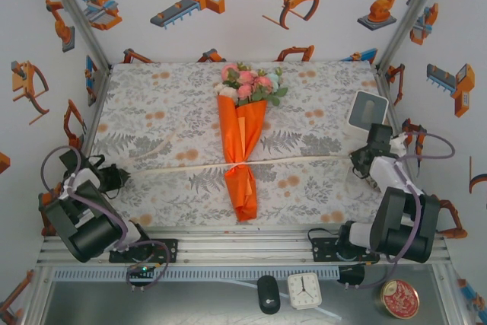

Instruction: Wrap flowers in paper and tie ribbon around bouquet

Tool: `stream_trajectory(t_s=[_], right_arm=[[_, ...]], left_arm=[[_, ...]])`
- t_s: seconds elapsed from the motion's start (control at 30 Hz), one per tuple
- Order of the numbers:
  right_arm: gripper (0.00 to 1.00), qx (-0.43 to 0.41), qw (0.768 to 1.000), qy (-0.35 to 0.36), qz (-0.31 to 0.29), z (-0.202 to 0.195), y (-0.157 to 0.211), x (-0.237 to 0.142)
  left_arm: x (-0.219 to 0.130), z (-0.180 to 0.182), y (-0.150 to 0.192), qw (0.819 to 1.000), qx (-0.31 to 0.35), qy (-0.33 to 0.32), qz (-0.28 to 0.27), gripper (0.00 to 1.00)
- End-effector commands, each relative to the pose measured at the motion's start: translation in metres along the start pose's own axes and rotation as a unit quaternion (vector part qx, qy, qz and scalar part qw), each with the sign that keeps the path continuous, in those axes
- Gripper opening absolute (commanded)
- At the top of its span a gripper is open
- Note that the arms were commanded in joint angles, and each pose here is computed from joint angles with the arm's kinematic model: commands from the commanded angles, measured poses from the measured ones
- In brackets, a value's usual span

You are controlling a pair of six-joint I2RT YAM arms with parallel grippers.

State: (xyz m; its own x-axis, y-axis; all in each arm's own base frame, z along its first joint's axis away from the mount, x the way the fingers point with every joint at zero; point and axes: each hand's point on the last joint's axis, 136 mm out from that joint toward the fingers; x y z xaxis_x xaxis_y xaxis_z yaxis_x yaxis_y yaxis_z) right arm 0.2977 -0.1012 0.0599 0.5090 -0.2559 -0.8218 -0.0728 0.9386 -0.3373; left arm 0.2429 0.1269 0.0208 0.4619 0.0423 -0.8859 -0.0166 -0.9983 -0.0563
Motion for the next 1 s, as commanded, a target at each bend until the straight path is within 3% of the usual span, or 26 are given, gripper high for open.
stream_trajectory(t_s=[0.0,0.13,0.2,0.27,0.33,0.4,0.43,0.5,0.6,0.67,0.77,0.87,0.93,0.97], right_arm=[[0.0,0.058,0.997,0.0,-0.053,-0.004,-0.03,-0.007],[0.0,0.046,0.996,-0.073,-0.024,0.023,-0.021,-0.012],[0.0,0.012,0.988,-0.155,0.015,0.054,-0.007,-0.022],[0.3,-0.04,0.975,-0.212,0.047,0.08,0.009,-0.042],[0.49,-0.082,0.968,-0.231,0.049,0.089,0.016,-0.064],[0.59,-0.131,0.958,-0.254,0.029,0.098,0.023,-0.089],[0.62,-0.185,0.943,-0.275,0.017,0.107,0.036,-0.103],[0.73,-0.32,0.889,-0.326,0.014,0.125,0.085,-0.131],[0.72,-0.486,0.775,-0.398,0.067,0.128,0.172,-0.157],[0.7,-0.573,0.698,-0.415,0.109,0.118,0.217,-0.158],[0.72,-0.729,0.568,-0.365,0.109,0.092,0.255,-0.139],[0.74,-0.798,0.462,-0.35,0.166,0.073,0.282,-0.127],[0.74,-0.813,0.43,-0.34,0.196,0.073,0.296,-0.122],[0.74,-0.816,0.42,-0.34,0.205,0.077,0.305,-0.122]], left_arm=[[-0.008,-0.011,-0.033,0.998,-0.013,0.025,-0.05,0.0],[-0.014,-0.033,-0.034,0.996,0.012,0.07,-0.049,0.03],[-0.028,-0.068,-0.022,0.989,0.074,0.124,-0.041,0.27],[-0.053,-0.105,0.002,0.971,0.172,0.164,-0.041,0.52],[-0.084,-0.132,0.03,0.94,0.282,0.183,-0.061,0.65],[-0.111,-0.155,0.076,0.886,0.408,0.209,-0.068,0.69],[-0.124,-0.163,0.102,0.849,0.47,0.231,-0.066,0.69],[-0.142,-0.171,0.155,0.772,0.571,0.274,-0.049,0.69],[-0.163,-0.168,0.235,0.615,0.712,0.338,-0.019,0.69],[-0.172,-0.157,0.274,0.5,0.79,0.354,-0.012,0.7],[-0.172,-0.14,0.302,0.376,0.867,0.326,-0.014,0.73],[-0.165,-0.127,0.307,0.301,0.911,0.282,-0.004,0.78],[-0.164,-0.118,0.309,0.262,0.925,0.274,0.009,0.82],[-0.165,-0.117,0.308,0.252,0.929,0.272,0.006,0.84]])
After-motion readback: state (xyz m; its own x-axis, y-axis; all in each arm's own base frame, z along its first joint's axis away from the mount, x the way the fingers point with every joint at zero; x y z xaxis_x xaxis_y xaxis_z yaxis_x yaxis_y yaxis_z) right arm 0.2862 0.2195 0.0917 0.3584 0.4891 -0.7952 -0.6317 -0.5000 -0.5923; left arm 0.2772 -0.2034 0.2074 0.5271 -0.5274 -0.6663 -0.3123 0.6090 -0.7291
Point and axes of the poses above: each hand's point on the last joint's axis, 136 mm out from that joint toward the fingers, its own x axis out along the fingers, its own z axis along the line the jaws close on, y = z × x, and after that the axes turned 12 degrees about x, right-handed
